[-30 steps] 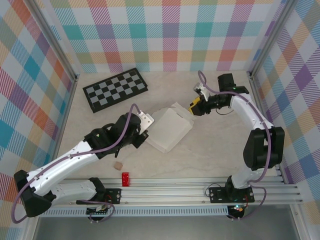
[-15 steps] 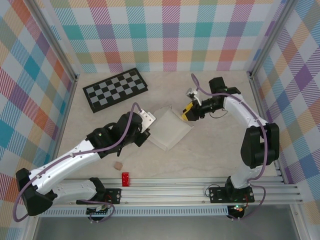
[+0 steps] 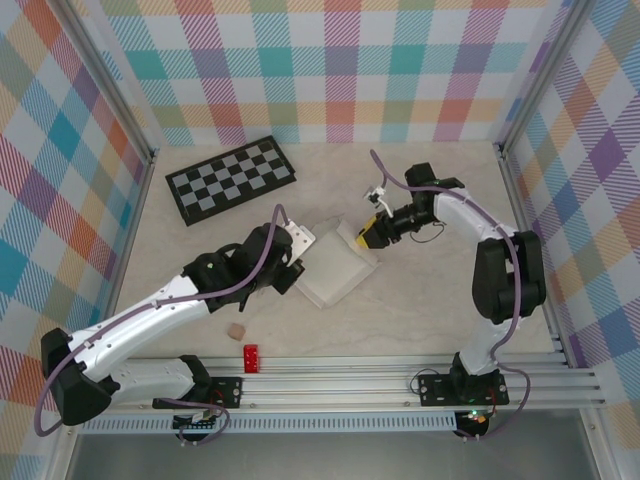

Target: Fold the paper box

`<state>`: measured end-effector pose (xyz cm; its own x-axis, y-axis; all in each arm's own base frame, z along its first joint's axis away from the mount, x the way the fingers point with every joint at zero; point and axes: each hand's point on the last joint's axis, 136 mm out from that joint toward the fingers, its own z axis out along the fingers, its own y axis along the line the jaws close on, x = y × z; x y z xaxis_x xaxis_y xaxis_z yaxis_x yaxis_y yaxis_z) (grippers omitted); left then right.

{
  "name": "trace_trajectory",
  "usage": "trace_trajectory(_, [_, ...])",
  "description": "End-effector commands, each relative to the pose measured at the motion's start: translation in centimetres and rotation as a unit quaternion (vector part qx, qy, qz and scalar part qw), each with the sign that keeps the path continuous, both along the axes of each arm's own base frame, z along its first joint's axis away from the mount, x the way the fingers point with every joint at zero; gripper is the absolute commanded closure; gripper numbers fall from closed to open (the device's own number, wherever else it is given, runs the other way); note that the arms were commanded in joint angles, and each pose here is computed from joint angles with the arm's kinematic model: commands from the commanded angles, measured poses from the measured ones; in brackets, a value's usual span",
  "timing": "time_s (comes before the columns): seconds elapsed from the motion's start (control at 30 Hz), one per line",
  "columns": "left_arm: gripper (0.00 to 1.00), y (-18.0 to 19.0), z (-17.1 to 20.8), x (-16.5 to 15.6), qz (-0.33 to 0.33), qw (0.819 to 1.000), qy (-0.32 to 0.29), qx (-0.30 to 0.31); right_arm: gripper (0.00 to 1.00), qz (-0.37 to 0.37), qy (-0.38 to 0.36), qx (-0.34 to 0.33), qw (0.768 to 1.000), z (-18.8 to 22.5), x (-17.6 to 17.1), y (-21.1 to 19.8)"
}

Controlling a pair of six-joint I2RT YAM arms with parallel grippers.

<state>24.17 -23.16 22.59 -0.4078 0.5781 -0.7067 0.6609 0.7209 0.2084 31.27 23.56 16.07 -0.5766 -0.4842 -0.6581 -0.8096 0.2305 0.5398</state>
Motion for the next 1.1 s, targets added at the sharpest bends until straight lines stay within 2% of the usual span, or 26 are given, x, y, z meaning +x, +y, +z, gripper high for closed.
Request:
trace_trajectory(0.0, [1.00,-2.7,3.8,0.8,-0.012,0.995,-0.031,-0.095,0.55,0.015,0.031,0.009,0.999,-0.3,-1.0,1.0])
trace_trajectory(0.33, [1.00,-3.1,3.7,0.9,-0.010,0.994,-0.024,-0.108,0.55,0.004,0.033,-0.002,0.999,-0.7,-1.0,1.0])
trace_trajectory(0.6, [1.00,-2.9,2.2,1.9,0.026,0.996,-0.008,-0.082,0.54,-0.025,-0.013,-0.045,0.999,-1.1,-0.4,0.6])
trace_trajectory(0.87, [1.00,-4.7,-1.2,1.3,0.013,0.995,0.091,-0.046,0.53,0.005,-0.066,-0.058,0.996,-2.9,-1.4,-0.4])
trace_trajectory(0.97, [1.00,-4.9,-3.3,0.6,0.002,0.991,0.136,-0.018,0.53,0.002,-0.044,-0.059,0.997,-4.1,-1.2,-0.7])
trace_trajectory(1.07, [1.00,-4.6,-4.7,0.2,0.004,0.988,0.157,-0.004,0.53,-0.006,-0.029,-0.059,0.998,-5.1,-0.8,-1.0])
